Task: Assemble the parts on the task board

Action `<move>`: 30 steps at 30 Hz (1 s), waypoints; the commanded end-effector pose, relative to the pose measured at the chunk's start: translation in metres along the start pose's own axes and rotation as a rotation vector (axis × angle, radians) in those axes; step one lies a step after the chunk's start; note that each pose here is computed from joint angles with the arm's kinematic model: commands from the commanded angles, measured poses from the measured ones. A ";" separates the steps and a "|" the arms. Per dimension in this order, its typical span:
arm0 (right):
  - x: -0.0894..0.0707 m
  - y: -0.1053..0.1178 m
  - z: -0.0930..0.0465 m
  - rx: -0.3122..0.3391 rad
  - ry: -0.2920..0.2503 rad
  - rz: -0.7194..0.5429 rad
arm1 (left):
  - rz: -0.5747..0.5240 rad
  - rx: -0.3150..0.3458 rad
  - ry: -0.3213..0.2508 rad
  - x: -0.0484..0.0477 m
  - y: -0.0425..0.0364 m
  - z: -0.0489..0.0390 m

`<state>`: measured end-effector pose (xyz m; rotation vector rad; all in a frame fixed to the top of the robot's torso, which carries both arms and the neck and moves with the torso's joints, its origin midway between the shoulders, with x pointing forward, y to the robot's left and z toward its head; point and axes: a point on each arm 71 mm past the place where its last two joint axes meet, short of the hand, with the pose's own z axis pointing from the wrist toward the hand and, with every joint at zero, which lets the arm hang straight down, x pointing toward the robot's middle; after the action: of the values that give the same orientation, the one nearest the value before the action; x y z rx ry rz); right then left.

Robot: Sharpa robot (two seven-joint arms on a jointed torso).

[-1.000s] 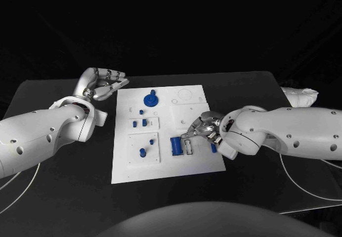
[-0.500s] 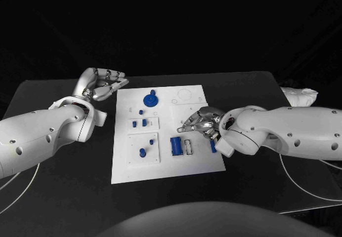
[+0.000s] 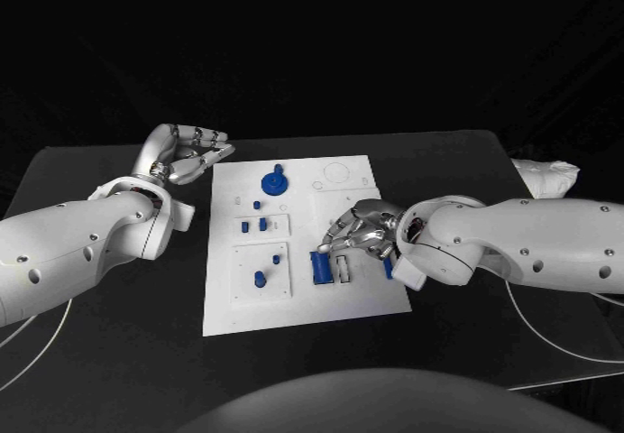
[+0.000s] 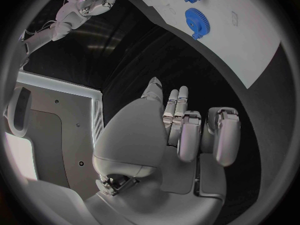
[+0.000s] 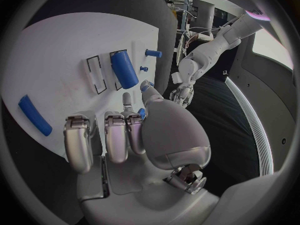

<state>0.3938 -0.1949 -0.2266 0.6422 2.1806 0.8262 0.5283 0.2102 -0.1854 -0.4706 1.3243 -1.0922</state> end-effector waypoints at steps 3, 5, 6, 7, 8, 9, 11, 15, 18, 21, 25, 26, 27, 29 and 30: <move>0.007 0.001 0.004 -0.016 0.051 -0.081 | -0.006 0.012 0.015 0.0021 -0.0021 0.0006; 0.008 0.001 0.005 -0.014 0.054 -0.084 | -0.006 0.012 0.016 0.0022 -0.0021 0.0006; 0.008 0.001 0.006 -0.013 0.055 -0.085 | -0.006 0.013 0.016 0.0022 -0.0021 0.0006; 0.009 0.001 0.006 -0.013 0.055 -0.086 | -0.006 0.013 0.016 0.0022 -0.0022 0.0006; 0.009 0.001 0.007 -0.013 0.056 -0.086 | -0.006 0.013 0.016 0.0022 -0.0022 0.0006; 0.010 0.001 0.007 -0.013 0.057 -0.087 | -0.006 0.013 0.016 0.0022 -0.0022 0.0006; 0.010 0.001 0.008 -0.014 0.058 -0.088 | -0.006 0.013 0.016 0.0021 -0.0021 0.0006; 0.011 0.001 0.009 -0.015 0.059 -0.090 | -0.006 0.013 0.016 0.0022 -0.0022 0.0006; 0.011 0.001 0.010 -0.015 0.056 -0.092 | -0.006 0.013 0.017 0.0024 -0.0022 0.0007; 0.011 0.001 0.010 -0.015 0.051 -0.095 | -0.006 0.013 0.017 0.0026 -0.0023 0.0008; 0.011 0.001 0.010 -0.016 0.044 -0.097 | -0.007 0.013 0.018 0.0028 -0.0024 0.0008; 0.011 0.002 0.010 -0.017 0.042 -0.097 | -0.007 0.013 0.018 0.0028 -0.0024 0.0008; 0.011 0.002 0.010 -0.017 0.040 -0.097 | -0.007 0.013 0.018 0.0028 -0.0024 0.0008; 0.011 0.002 0.010 -0.018 0.036 -0.096 | -0.007 0.013 0.019 0.0029 -0.0024 0.0008; 0.010 0.002 0.010 -0.019 0.034 -0.096 | -0.007 0.013 0.019 0.0029 -0.0024 0.0008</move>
<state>0.3977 -0.1850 -0.2326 0.5370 2.1971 0.8149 0.5283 0.2095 -0.1854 -0.4697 1.3260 -1.0942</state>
